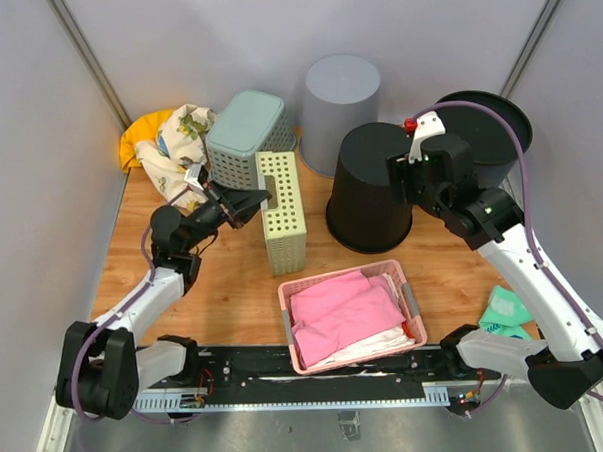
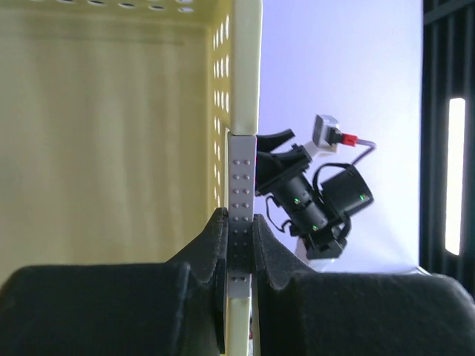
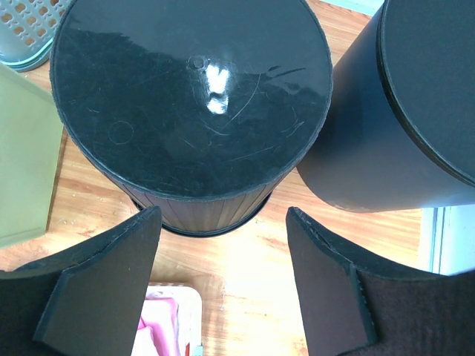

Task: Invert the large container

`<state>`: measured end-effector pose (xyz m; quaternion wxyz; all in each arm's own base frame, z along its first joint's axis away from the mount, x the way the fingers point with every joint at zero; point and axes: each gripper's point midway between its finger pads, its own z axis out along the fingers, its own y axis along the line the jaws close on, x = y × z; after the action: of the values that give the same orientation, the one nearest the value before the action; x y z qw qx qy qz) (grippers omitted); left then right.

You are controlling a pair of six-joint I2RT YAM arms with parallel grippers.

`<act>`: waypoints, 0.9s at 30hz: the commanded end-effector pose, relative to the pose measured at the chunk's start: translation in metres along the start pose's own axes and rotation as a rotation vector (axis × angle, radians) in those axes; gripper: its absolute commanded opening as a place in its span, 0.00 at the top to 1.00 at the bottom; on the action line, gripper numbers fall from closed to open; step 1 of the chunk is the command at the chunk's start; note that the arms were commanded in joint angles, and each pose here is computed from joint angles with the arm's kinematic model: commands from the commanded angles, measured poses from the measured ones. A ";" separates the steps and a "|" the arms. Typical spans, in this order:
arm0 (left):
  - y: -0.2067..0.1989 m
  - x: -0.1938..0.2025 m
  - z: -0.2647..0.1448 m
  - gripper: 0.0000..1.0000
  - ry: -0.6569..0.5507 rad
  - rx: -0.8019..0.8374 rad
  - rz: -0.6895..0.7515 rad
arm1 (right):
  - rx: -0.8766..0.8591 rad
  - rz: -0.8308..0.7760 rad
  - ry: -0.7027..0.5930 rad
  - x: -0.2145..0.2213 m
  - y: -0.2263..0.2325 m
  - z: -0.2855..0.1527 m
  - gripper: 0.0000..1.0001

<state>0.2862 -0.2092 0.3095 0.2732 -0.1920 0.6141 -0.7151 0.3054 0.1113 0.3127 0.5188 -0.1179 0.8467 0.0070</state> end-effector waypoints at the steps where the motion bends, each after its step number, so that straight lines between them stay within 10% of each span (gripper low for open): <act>1: -0.027 0.001 -0.022 1.00 -0.003 0.171 -0.016 | 0.012 0.008 -0.016 -0.002 -0.004 0.001 0.30; 7: 0.010 -0.023 -0.062 1.00 -0.111 0.119 -0.086 | 0.010 0.007 -0.012 0.000 -0.003 0.002 0.30; 20: 0.120 -0.043 -0.120 0.56 -0.231 -0.308 -0.040 | 0.022 0.010 -0.018 0.001 -0.006 -0.001 0.30; 27: 0.136 -0.068 -0.143 0.11 -0.293 -0.675 0.107 | 0.024 0.011 -0.021 -0.001 -0.007 -0.001 0.30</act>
<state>0.2830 -0.0887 0.1867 0.3189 -0.3405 0.6968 -0.5448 0.3047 0.1114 0.3058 0.5131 -0.1203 0.8499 0.0059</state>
